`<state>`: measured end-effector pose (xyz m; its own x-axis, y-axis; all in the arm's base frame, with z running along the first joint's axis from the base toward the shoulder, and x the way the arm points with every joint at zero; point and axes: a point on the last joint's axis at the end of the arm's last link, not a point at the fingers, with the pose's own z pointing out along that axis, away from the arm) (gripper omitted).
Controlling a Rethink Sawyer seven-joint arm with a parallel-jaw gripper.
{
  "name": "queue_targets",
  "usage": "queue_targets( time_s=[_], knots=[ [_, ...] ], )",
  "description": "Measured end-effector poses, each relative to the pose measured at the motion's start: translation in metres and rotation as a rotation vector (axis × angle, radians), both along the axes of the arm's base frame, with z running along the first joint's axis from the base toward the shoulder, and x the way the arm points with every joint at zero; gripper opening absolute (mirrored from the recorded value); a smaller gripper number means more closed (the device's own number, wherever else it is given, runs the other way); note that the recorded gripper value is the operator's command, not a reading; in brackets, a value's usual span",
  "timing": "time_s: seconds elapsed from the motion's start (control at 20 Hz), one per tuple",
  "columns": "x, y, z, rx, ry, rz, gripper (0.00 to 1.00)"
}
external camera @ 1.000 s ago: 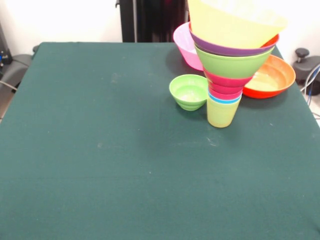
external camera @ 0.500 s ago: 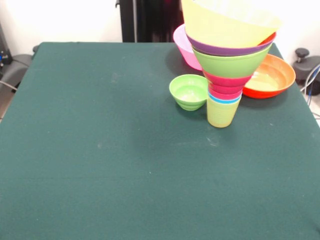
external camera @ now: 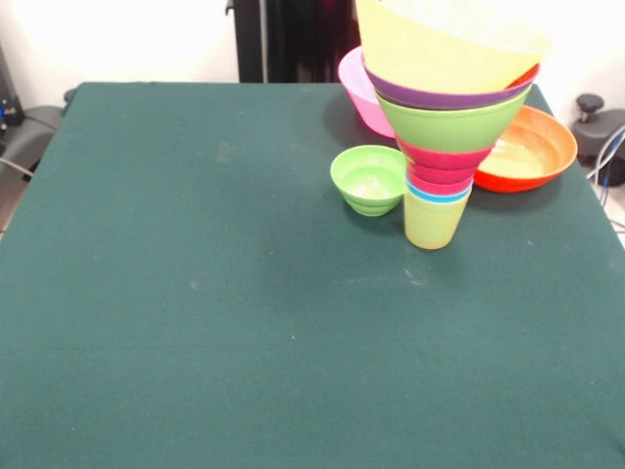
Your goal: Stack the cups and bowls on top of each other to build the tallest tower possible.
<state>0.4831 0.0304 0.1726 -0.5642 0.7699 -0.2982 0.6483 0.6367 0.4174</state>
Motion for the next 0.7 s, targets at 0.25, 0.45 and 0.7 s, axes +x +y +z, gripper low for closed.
queue_targets(
  time_s=[0.25, 0.45, 0.7],
  knots=[
    [-0.0017, 0.0075, -0.0005, -0.003, 0.002, 0.013, 0.0],
    [-0.0027, 0.0117, -0.0007, -0.005, 0.003, 0.021, 0.0],
    [-0.003, 0.0114, -0.0008, -0.006, 0.004, 0.02, 0.0]
  ],
)
